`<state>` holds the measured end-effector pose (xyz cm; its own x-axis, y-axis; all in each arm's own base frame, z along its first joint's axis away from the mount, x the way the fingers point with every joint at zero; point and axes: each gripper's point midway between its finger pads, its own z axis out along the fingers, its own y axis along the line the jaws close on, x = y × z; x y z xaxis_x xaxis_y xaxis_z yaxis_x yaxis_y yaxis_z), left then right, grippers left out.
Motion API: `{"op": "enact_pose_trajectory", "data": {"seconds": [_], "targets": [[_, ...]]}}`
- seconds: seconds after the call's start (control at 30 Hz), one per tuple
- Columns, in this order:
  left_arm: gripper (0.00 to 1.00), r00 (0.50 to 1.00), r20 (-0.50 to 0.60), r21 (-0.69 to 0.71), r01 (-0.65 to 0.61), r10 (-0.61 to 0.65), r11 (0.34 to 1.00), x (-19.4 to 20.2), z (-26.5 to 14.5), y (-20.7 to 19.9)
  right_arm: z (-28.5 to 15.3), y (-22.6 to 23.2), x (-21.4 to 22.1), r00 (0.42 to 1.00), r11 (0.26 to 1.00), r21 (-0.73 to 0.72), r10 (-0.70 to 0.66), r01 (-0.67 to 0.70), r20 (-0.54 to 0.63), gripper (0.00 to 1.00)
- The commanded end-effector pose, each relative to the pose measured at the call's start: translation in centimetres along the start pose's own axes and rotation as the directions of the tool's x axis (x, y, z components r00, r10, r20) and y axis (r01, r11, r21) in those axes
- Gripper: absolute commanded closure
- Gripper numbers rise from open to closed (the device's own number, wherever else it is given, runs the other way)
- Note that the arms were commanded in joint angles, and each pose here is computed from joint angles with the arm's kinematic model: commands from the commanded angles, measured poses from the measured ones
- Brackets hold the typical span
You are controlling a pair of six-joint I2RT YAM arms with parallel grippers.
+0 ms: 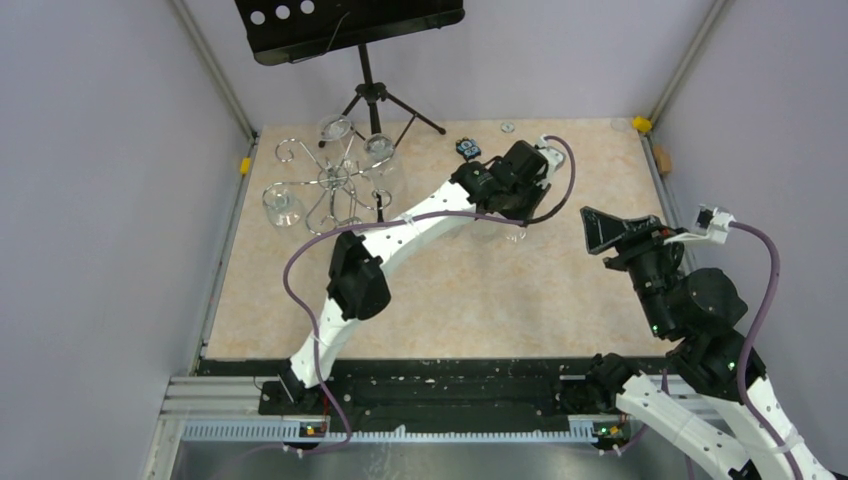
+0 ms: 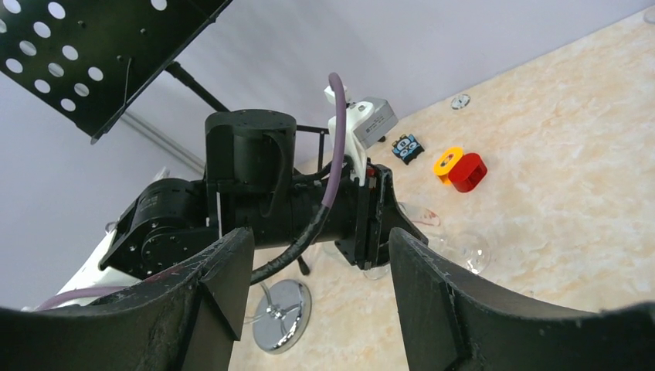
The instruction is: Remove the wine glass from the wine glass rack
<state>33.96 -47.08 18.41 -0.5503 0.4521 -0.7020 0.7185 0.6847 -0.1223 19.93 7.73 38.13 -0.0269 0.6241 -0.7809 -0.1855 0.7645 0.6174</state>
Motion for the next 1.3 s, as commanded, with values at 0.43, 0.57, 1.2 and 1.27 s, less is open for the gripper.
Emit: {"op": "enact_pose_trajectory", "data": {"seconds": [0.43, 0.57, 1.2, 1.27], "targets": [[0.35, 0.959, 0.282, 0.127, -0.031, -0.006, 0.991, -8.3, -4.9, -2.8, 0.3, 1.7, -0.2, 0.999, 0.997, -0.060, 0.052, -0.052, -0.008, 0.35], [0.34, 0.949, 0.314, 0.116, -0.016, -0.021, 0.993, -9.3, -5.8, -2.3, 0.2, 1.7, -0.3, 0.999, 0.997, -0.059, 0.053, -0.053, -0.005, 0.35], [0.33, 0.909, 0.402, 0.088, 0.083, -0.112, 0.993, -11.1, -13.4, 0.7, 0.3, 1.7, -0.2, 0.998, 0.997, -0.054, 0.056, -0.056, -0.011, 0.36], [0.25, 0.899, 0.427, 0.066, 0.072, -0.093, 0.995, -11.1, -15.6, 1.1, 0.5, 2.8, 0.0, 0.999, 0.994, -0.100, 0.039, -0.042, -0.032, 0.34]]}}
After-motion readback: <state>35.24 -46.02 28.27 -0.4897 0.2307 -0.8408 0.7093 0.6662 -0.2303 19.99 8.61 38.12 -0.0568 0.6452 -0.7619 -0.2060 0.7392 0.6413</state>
